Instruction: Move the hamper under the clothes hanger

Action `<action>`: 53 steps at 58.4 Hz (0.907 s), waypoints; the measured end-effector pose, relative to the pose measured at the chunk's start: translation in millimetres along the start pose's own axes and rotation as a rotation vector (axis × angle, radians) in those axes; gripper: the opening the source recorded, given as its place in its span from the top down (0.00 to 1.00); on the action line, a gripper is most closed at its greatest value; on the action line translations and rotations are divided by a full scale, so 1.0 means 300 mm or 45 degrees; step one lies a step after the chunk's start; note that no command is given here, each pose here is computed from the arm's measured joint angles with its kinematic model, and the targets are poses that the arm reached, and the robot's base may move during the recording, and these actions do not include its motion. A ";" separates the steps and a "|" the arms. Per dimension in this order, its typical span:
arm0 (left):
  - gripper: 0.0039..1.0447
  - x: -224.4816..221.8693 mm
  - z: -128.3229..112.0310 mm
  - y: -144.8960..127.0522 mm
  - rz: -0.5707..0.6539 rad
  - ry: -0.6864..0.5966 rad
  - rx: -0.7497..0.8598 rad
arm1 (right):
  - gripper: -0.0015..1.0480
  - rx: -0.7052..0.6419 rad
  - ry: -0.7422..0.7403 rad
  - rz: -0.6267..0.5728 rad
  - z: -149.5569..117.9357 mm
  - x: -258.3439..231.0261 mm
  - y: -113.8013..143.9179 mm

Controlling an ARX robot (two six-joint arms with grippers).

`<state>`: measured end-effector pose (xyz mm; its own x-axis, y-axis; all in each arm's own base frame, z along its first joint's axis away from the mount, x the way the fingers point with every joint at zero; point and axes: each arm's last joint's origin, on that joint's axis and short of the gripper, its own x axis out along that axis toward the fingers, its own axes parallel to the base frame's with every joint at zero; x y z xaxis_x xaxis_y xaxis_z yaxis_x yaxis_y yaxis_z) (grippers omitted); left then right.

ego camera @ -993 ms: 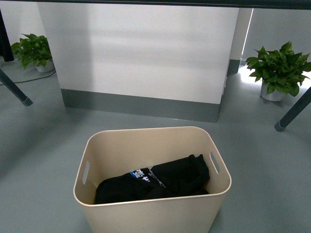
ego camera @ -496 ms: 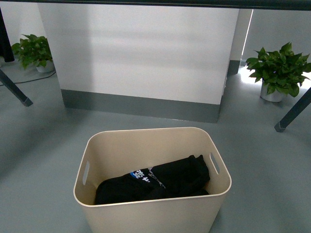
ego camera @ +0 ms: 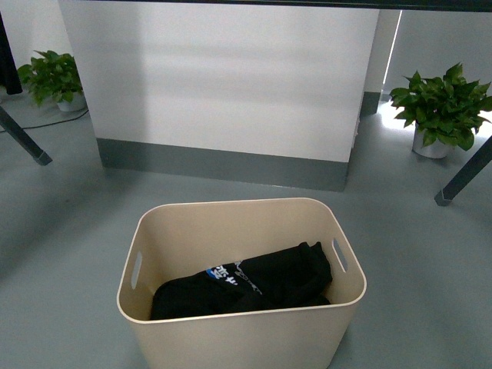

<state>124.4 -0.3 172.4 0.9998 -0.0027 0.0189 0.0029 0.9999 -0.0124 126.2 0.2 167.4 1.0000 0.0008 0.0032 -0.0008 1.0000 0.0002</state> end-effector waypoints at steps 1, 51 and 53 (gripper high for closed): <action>0.97 -0.003 0.000 0.000 0.000 0.000 0.000 | 0.98 0.000 0.000 0.000 0.000 -0.001 0.000; 0.97 -0.091 -0.008 0.000 0.000 0.005 0.004 | 0.98 0.000 0.037 0.001 -0.012 -0.082 0.000; 0.97 -0.091 -0.008 0.000 0.002 0.005 0.004 | 0.98 0.000 0.023 0.003 -0.011 -0.090 0.000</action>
<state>97.0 -0.2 169.5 0.9999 -0.0015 0.0151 0.0017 1.0000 -0.0094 99.2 0.2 164.2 0.9999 0.0034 -0.0151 -0.0034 1.0000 0.0002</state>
